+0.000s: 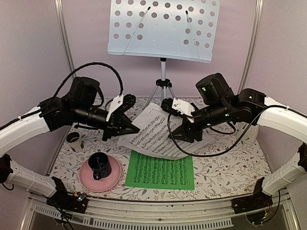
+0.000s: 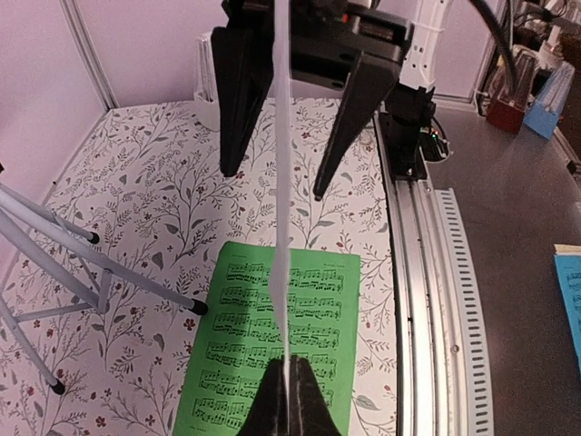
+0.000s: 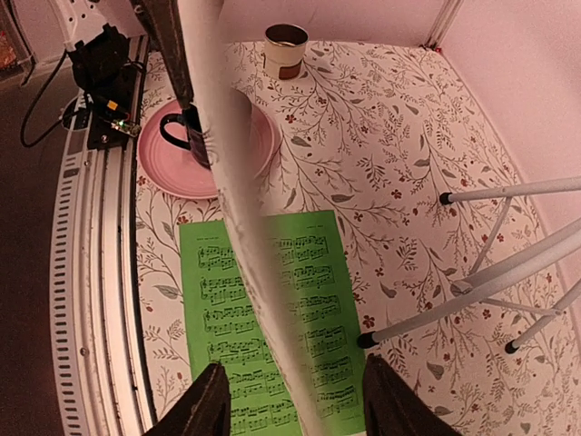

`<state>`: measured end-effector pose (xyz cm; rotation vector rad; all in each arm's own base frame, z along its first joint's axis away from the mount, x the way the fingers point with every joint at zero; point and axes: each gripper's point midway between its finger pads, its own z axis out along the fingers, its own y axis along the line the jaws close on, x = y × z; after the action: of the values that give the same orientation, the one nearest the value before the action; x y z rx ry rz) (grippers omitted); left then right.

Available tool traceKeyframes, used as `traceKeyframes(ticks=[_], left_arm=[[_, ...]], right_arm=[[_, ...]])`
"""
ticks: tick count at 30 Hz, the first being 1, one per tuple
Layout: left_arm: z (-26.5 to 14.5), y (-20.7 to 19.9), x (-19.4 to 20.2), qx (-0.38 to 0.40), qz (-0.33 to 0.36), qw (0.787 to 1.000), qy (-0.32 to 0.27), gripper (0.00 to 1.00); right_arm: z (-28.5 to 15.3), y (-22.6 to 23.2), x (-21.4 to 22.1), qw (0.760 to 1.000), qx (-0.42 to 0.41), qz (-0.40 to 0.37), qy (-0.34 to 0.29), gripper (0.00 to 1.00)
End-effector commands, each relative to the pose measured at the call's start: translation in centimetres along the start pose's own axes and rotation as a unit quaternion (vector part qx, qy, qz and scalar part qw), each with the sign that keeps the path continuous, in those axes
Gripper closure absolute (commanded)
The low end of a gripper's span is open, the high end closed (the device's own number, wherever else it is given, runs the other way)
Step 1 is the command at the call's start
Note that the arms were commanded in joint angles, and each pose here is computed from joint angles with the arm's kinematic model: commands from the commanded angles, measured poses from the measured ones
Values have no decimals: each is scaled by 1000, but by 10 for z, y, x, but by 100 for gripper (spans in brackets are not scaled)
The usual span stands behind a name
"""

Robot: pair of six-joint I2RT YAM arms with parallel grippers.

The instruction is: Set up the instrument practice props

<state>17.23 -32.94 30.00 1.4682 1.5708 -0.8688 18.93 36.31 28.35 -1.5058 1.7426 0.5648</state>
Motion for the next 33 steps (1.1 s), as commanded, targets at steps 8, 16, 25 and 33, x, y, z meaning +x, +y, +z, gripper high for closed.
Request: traceKeyframes(ticks=[8,16,25,33], left_arm=[[0,9,-7,-34,43,998,8,100],[-4,36,-4,-117,43,992,11,78],[-53,81,-32,-289,35,951,-104,33],[-105,98,-105,-349,17,909,-225,35]], right_arm=[[-3,6,5,1000,-1,-6,18,88],[-8,4,-4,1000,7,18,-3,100],[-47,-44,-48,988,39,74,-127,100],[-125,-101,-98,946,90,100,-295,100]])
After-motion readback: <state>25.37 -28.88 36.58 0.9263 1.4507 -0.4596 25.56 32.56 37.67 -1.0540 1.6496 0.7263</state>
